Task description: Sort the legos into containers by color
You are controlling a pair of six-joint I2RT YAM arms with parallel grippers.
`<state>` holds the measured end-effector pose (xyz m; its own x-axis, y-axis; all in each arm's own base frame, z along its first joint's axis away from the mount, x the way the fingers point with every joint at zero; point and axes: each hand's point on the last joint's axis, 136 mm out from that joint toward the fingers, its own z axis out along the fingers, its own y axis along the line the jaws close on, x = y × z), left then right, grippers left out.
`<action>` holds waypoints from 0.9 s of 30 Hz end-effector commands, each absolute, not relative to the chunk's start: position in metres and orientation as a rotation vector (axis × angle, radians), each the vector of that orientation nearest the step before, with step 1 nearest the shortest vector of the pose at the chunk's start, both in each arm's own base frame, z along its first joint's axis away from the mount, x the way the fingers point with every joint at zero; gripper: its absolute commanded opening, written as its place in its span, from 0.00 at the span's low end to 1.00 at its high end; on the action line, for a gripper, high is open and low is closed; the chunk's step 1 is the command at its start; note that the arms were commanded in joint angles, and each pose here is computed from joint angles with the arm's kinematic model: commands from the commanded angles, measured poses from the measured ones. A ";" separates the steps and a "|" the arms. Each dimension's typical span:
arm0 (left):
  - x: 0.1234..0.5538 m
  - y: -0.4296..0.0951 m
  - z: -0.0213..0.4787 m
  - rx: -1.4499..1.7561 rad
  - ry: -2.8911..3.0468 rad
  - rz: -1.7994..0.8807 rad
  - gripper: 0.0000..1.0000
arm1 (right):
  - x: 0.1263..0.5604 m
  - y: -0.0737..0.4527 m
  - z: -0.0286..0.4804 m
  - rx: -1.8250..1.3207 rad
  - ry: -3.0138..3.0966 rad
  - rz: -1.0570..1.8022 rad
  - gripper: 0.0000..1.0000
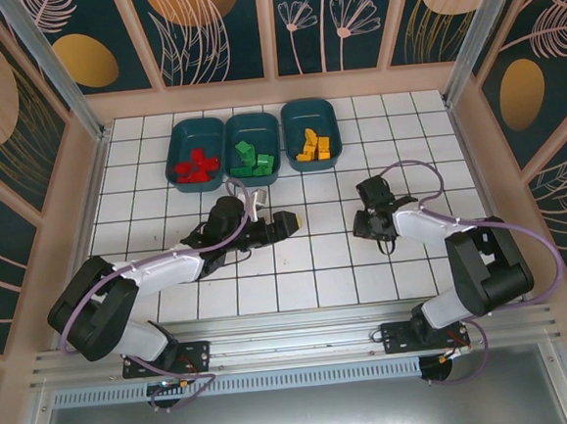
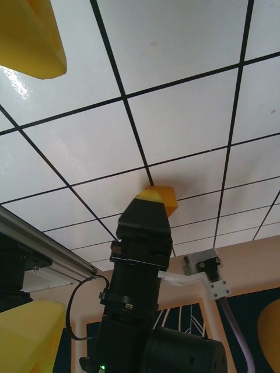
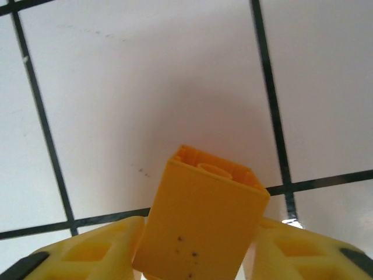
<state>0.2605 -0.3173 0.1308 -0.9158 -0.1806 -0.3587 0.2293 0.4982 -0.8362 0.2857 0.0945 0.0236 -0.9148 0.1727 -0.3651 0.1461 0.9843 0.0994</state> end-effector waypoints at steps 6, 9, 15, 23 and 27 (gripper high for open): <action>0.264 -0.306 0.145 0.031 2.312 -1.310 0.97 | 0.309 0.093 0.035 0.230 2.677 0.035 0.21; 0.267 -0.297 0.148 0.021 2.314 -1.237 0.97 | 0.321 0.106 0.056 0.187 2.627 0.056 0.20; 0.300 -0.238 0.174 -0.195 2.232 -1.034 0.98 | 0.382 0.145 0.109 0.105 2.473 0.171 0.19; 0.316 -0.121 0.165 -0.597 2.148 -0.857 0.99 | 0.492 0.183 0.127 0.018 2.382 0.197 0.21; 0.308 -0.107 0.166 -0.617 2.147 -0.803 0.98 | 0.530 0.199 0.131 -0.006 2.378 0.202 0.38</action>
